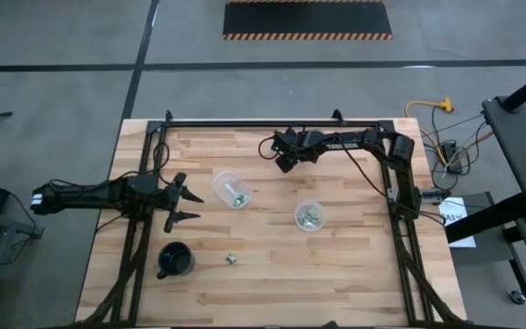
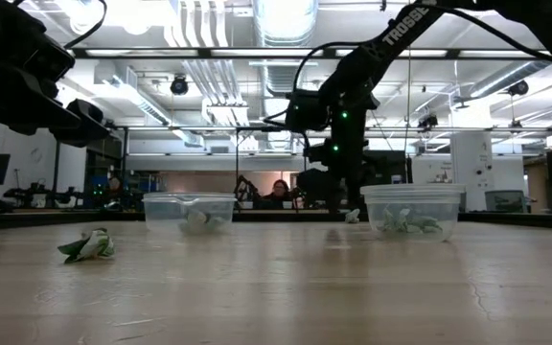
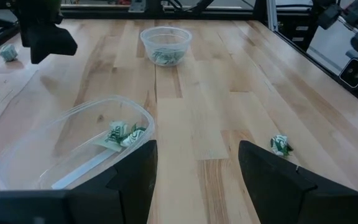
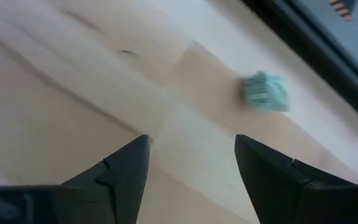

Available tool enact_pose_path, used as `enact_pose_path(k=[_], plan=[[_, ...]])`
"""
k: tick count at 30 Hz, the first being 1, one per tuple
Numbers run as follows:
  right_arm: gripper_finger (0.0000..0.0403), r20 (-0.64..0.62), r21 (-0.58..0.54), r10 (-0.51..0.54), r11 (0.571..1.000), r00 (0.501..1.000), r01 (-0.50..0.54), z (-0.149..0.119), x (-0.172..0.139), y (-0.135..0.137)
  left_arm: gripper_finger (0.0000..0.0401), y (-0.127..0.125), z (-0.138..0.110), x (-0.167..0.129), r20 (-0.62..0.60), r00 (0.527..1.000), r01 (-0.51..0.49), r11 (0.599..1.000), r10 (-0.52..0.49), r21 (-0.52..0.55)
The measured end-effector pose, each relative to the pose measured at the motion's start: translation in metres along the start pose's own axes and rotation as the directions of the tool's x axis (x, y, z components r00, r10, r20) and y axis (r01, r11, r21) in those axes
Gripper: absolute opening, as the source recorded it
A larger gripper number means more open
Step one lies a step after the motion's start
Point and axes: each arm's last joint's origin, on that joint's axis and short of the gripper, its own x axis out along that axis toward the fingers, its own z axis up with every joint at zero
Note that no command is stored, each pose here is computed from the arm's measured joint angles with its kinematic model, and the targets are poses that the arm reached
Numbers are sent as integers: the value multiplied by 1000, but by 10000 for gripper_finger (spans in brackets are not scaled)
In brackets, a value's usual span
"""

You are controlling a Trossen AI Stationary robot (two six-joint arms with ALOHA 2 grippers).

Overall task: Pick and place Stevia / Truvia into bins
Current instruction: Put the white stevia packet into the left transparent container

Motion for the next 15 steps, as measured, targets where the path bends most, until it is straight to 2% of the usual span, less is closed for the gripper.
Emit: enact_pose_path(k=[3,10,15], plan=[[226,6,17,-43,999,999,43,-1,2,-6,209,0,0,0,0,1000,1,1000,-1,0],[226,9,53,-52,997,999,51,-8,-3,-26,209,0,0,0,1,1000,1,1000,-1,0],[226,89,132,-36,991,995,24,-16,-14,-46,209,0,0,0,-1,1000,0,1000,0,0]])
